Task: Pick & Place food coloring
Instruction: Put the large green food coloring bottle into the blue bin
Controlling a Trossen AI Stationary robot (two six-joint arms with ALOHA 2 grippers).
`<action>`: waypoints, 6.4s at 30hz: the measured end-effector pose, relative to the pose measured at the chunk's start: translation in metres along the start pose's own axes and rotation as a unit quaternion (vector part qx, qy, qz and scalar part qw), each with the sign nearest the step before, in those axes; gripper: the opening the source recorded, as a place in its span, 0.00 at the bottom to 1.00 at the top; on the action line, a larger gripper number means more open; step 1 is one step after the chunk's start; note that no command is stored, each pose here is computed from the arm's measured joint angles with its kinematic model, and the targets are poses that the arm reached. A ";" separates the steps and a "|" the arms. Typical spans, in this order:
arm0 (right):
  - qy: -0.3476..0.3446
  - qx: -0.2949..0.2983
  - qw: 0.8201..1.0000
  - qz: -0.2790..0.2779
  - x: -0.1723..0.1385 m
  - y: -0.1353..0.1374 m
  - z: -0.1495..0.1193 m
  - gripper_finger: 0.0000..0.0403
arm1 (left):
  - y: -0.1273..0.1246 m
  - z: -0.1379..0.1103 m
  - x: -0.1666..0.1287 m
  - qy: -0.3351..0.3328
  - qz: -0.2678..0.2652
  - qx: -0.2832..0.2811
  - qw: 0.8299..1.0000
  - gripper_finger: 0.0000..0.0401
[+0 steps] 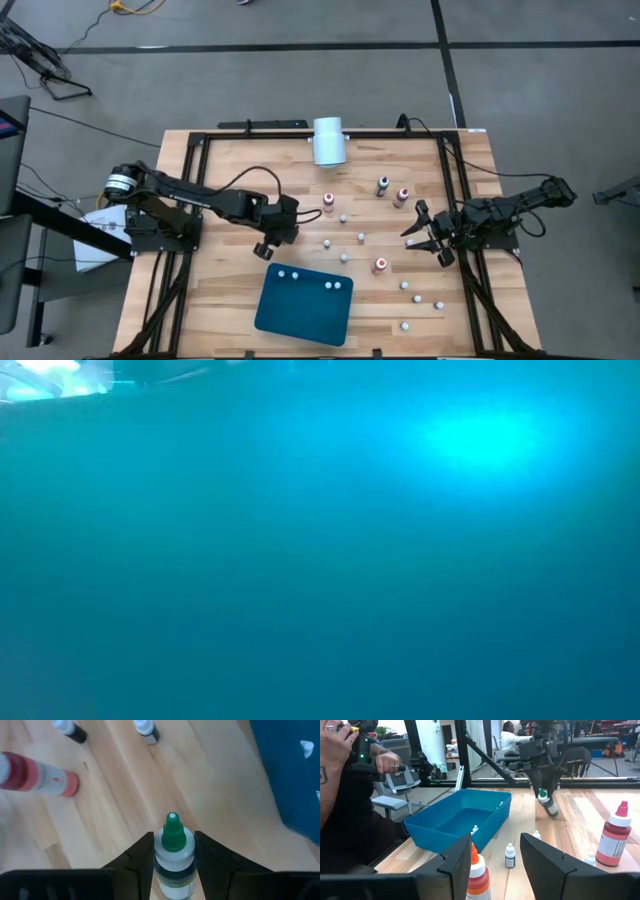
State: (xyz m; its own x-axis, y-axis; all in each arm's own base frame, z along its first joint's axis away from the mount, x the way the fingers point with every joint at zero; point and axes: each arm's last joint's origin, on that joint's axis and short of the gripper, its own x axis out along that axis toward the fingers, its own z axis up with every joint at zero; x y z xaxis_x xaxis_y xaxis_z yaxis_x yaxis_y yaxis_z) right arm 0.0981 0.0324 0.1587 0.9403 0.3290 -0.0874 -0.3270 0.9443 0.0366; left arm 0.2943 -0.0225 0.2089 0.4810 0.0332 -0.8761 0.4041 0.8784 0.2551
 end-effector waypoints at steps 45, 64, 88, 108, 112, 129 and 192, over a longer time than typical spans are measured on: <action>0.000 0.000 1.000 0.000 0.000 0.000 0.000 0.39 | 0.003 -0.024 0.027 -0.272 0.037 -0.147 0.950 0.28; 0.000 0.000 1.000 0.000 0.000 0.000 0.000 0.39 | -0.003 -0.034 0.032 -0.290 0.034 -0.157 0.944 0.29; 0.000 0.000 1.000 0.000 0.000 0.000 0.000 0.39 | 0.002 -0.025 0.020 -0.255 0.020 -0.127 0.958 0.46; -0.001 0.000 1.000 0.000 0.000 0.000 0.000 0.39 | 0.015 0.019 -0.022 -0.075 -0.002 -0.002 0.997 0.47; 0.000 0.000 1.000 0.000 0.000 0.000 0.000 0.39 | 0.018 0.029 -0.014 -0.044 -0.001 0.014 0.999 0.47; 0.000 0.000 1.000 0.000 0.000 0.000 0.000 0.39 | 0.017 0.036 -0.009 -0.028 -0.024 0.016 0.999 0.47; 0.003 0.000 1.000 0.000 0.000 0.000 -0.001 0.39 | -0.053 0.102 -0.059 -0.069 -0.015 0.154 0.985 0.27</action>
State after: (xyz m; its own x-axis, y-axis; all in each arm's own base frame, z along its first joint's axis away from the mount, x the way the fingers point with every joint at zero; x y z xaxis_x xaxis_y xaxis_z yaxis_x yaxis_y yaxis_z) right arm 0.0985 0.0325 0.1582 0.9396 0.3292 -0.0942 -0.3271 0.9443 0.0367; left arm 0.3238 -0.1193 0.2886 0.5583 -0.0752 -0.8262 0.6269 0.6905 0.3608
